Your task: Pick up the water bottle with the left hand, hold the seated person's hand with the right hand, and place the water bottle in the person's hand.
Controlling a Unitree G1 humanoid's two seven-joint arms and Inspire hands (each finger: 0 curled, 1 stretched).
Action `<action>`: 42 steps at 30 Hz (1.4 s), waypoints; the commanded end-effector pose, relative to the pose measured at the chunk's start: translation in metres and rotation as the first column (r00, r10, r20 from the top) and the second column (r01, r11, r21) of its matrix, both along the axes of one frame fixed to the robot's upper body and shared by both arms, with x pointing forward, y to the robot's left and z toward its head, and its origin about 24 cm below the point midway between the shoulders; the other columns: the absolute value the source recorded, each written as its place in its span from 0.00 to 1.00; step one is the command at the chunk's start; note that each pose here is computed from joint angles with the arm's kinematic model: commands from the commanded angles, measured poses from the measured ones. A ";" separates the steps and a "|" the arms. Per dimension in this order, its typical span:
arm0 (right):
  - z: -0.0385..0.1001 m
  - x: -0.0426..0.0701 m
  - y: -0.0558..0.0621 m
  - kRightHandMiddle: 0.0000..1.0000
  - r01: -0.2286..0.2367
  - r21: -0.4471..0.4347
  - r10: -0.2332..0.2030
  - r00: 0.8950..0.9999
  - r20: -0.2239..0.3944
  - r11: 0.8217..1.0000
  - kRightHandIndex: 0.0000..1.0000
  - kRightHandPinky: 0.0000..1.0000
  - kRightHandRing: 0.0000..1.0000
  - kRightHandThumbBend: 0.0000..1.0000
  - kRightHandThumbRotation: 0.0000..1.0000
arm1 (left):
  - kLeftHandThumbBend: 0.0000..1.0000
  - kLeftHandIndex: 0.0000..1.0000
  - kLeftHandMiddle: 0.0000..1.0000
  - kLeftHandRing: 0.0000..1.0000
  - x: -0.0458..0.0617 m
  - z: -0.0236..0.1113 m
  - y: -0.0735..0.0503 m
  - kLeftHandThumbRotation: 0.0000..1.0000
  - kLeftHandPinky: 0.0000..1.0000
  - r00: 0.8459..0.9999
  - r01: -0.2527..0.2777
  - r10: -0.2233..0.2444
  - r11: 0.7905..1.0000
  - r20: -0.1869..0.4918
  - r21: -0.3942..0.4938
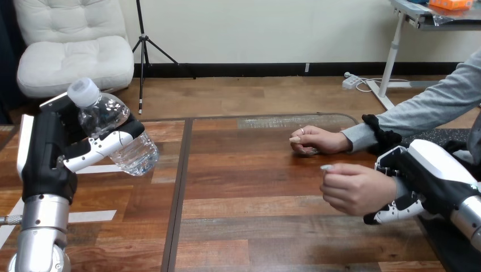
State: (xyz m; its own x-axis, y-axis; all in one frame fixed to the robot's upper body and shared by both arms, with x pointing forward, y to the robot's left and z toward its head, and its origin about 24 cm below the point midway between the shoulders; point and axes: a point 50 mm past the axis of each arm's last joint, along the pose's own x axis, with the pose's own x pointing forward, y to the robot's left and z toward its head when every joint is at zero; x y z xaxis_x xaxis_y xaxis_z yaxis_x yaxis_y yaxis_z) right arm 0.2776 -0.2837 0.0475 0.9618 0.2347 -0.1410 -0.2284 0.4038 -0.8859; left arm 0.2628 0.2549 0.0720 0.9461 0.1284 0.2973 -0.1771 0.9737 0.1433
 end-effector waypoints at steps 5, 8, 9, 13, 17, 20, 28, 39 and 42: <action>0.032 0.016 -0.002 0.24 0.005 0.047 -0.011 0.991 0.130 0.999 0.23 0.16 0.19 0.84 0.00 | 0.66 0.39 0.35 0.31 0.006 0.028 0.000 0.00 0.27 0.992 0.009 -0.013 0.999 0.126 0.031; 0.033 0.016 -0.002 0.24 0.004 0.047 -0.011 0.991 0.136 0.999 0.24 0.17 0.20 0.85 0.00 | 0.67 0.39 0.35 0.31 0.007 0.028 0.000 0.00 0.27 0.992 0.012 -0.016 0.999 0.128 0.032; 0.034 0.016 -0.002 0.25 0.004 0.048 -0.011 0.991 0.137 0.999 0.25 0.17 0.21 0.85 0.00 | 0.67 0.39 0.35 0.31 0.007 0.028 0.000 0.00 0.27 0.991 0.014 -0.018 0.999 0.129 0.033; 0.035 0.015 -0.002 0.25 0.000 0.058 -0.009 0.989 0.147 0.998 0.25 0.18 0.21 0.86 0.00 | 0.67 0.39 0.35 0.31 0.007 0.029 -0.001 0.00 0.26 0.991 0.017 -0.021 0.999 0.132 0.030; 0.036 0.016 -0.001 0.26 -0.002 0.061 -0.007 0.988 0.156 0.998 0.26 0.18 0.21 0.87 0.00 | 0.66 0.39 0.35 0.31 0.007 0.029 -0.001 0.00 0.26 0.991 0.020 -0.023 1.000 0.129 0.023; 0.036 0.016 -0.001 0.26 -0.001 0.061 -0.009 0.987 0.158 0.998 0.26 0.19 0.22 0.88 0.00 | 0.66 0.39 0.35 0.31 0.007 0.029 -0.001 0.00 0.26 0.991 0.024 -0.027 1.000 0.128 0.019; 0.037 0.016 -0.001 0.26 0.002 0.068 -0.013 0.987 0.158 0.998 0.27 0.20 0.22 0.89 0.00 | 0.65 0.39 0.35 0.31 0.008 0.029 -0.001 0.00 0.27 0.991 0.027 -0.029 0.999 0.130 0.020; 0.039 0.016 0.000 0.27 -0.010 0.067 -0.001 0.985 0.171 0.998 0.27 0.20 0.23 0.89 0.00 | 0.66 0.39 0.36 0.32 0.008 0.029 -0.002 0.00 0.27 0.991 0.023 -0.026 0.999 0.128 0.023; 0.040 0.017 0.001 0.27 -0.015 0.066 0.003 0.984 0.177 0.998 0.27 0.20 0.23 0.90 0.00 | 0.66 0.39 0.36 0.32 0.008 0.029 -0.002 0.00 0.27 0.992 0.022 -0.025 0.999 0.127 0.025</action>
